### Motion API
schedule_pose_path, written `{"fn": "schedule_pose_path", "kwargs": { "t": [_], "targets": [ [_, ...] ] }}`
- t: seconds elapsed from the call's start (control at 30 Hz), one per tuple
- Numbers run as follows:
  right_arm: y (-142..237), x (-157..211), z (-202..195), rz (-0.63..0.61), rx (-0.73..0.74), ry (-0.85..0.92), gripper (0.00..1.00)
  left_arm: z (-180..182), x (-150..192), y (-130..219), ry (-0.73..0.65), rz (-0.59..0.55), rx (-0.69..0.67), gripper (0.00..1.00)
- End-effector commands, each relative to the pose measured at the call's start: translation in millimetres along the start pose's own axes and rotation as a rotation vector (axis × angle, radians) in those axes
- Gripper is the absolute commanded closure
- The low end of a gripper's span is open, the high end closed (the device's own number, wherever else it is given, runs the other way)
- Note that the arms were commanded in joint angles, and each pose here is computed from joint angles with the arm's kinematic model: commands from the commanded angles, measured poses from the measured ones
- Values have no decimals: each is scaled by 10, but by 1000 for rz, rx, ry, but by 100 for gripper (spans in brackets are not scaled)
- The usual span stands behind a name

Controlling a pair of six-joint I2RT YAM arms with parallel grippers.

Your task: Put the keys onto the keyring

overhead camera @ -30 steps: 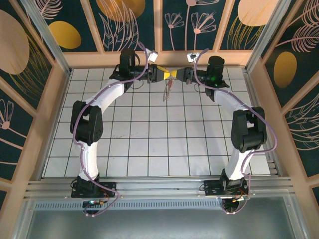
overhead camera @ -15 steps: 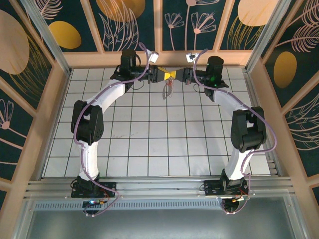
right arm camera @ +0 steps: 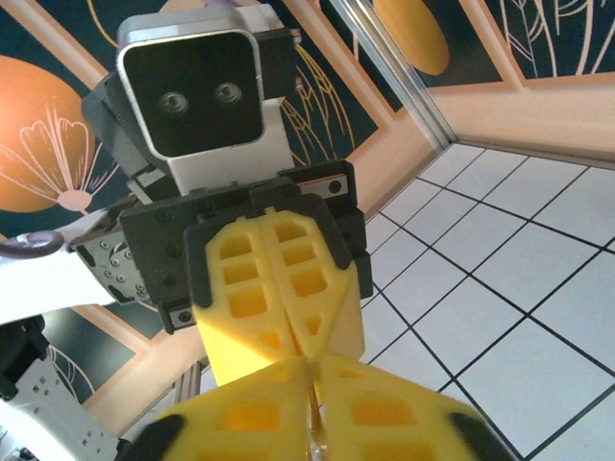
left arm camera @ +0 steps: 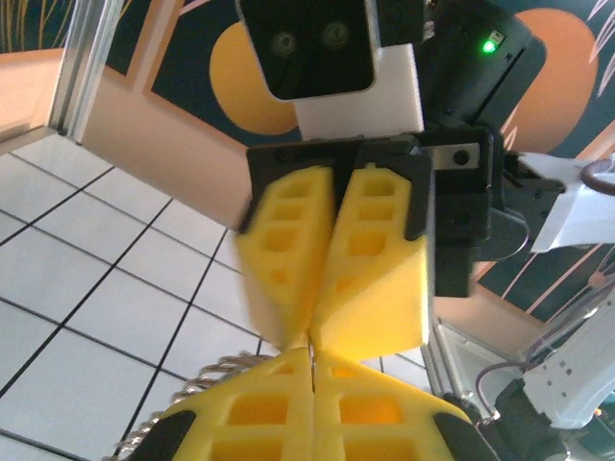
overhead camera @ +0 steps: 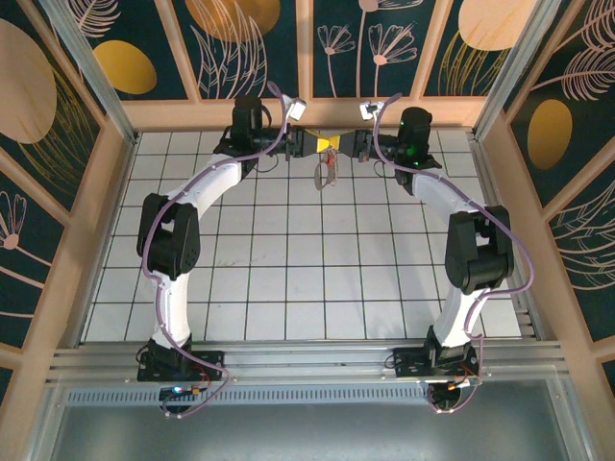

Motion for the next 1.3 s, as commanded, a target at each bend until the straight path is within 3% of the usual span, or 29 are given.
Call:
{"fn": "schedule_pose_path", "kwargs": {
  "t": [0.0,0.1,0.27,0.53,0.9,1.27],
  "targets": [
    [44,-128,175,-38,-18,65,65,-113,-50,-69,-47,-63,21,100],
    [213,-184,209,-112,10,61,55,-152,-78,-32,-50,-111,-11,100],
    [475,-142,274,-227,49,43,52,-256,-122,47,-51,-199,-48,100],
    [608,276,323,-322,134,50,49,-420,-218,156,-36,-318,-82,100],
    [410,396,490,-301,135,166,47,-532,-266,225,50,-431,-54,100],
    [206,323,521,-300,186,213,46,-570,-248,188,64,-434,-45,100]
  ]
}}
Point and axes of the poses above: each hand's point on the last joint's axis, 136 mm out from that joint toward the fingers, its own y axis back along the fingers, its own z axis along the line the jaws close on, x = y × z, the point moved 7 cm from there along y, back along the fingers, and after that the axes turned 7 degrees about -y, right-handed, at the moved point
